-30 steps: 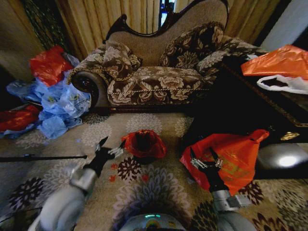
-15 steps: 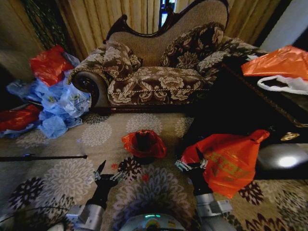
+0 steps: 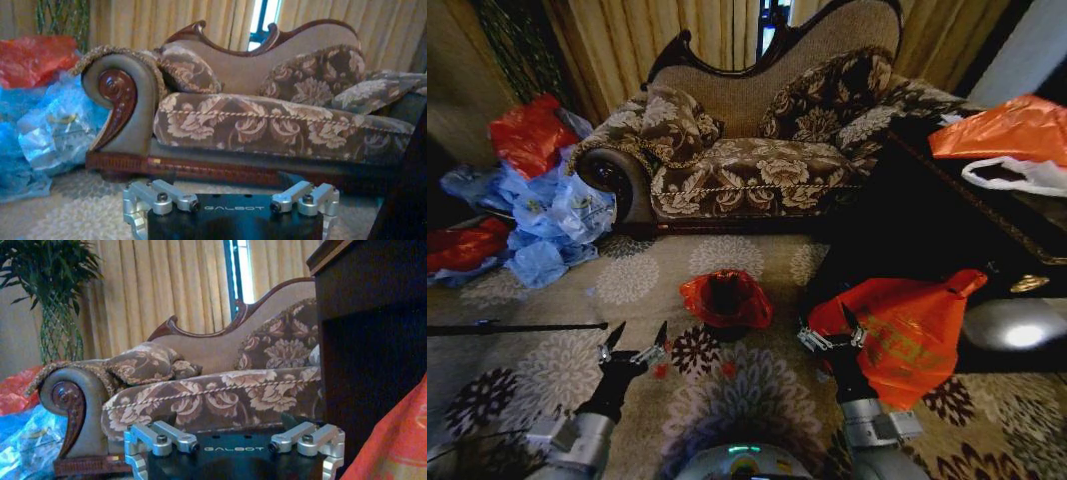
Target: Place a garbage bag over the trash bin.
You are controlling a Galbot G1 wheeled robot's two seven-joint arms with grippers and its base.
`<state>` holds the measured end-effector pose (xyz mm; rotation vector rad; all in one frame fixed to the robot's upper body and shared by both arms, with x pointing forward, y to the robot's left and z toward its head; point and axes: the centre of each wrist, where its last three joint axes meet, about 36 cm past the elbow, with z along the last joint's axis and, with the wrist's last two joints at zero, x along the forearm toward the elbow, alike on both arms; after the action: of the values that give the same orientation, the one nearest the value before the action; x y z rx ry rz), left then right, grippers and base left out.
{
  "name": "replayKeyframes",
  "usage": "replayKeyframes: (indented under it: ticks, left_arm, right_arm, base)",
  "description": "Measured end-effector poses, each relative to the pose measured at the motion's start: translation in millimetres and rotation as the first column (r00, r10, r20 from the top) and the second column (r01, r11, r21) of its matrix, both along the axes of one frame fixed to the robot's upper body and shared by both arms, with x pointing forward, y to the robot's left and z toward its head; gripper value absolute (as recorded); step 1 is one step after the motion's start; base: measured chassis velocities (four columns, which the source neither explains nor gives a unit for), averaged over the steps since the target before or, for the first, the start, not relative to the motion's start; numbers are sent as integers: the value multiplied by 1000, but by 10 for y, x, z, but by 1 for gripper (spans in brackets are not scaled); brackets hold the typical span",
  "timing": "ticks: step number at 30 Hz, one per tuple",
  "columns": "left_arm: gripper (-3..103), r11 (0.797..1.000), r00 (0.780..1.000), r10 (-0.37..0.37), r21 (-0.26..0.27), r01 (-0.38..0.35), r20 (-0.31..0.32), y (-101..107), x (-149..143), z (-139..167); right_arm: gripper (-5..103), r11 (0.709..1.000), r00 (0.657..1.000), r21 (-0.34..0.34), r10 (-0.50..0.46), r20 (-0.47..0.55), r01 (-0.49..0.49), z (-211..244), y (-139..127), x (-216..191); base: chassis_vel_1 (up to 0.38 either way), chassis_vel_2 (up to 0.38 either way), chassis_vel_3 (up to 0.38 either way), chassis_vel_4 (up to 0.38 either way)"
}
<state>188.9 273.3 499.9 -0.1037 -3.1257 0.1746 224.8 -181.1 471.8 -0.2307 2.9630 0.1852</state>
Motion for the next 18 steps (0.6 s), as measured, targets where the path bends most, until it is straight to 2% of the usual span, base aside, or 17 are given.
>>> replayKeyframes:
  ticks: [5,18]
  left_arm:
    - [100,1000,1000,-5,-22,5,-5,-4,0,-3]
    - [100,1000,1000,-8,-26,7,-9,-10,1,-8]
  right_arm:
    - [100,1000,1000,-1,4,-9,-4,-9,9,-6]
    - [100,1000,1000,-2,6,-13,-6,-19,11,-6]
  base:
    - [0,0,0,0]
    - [0,0,0,0]
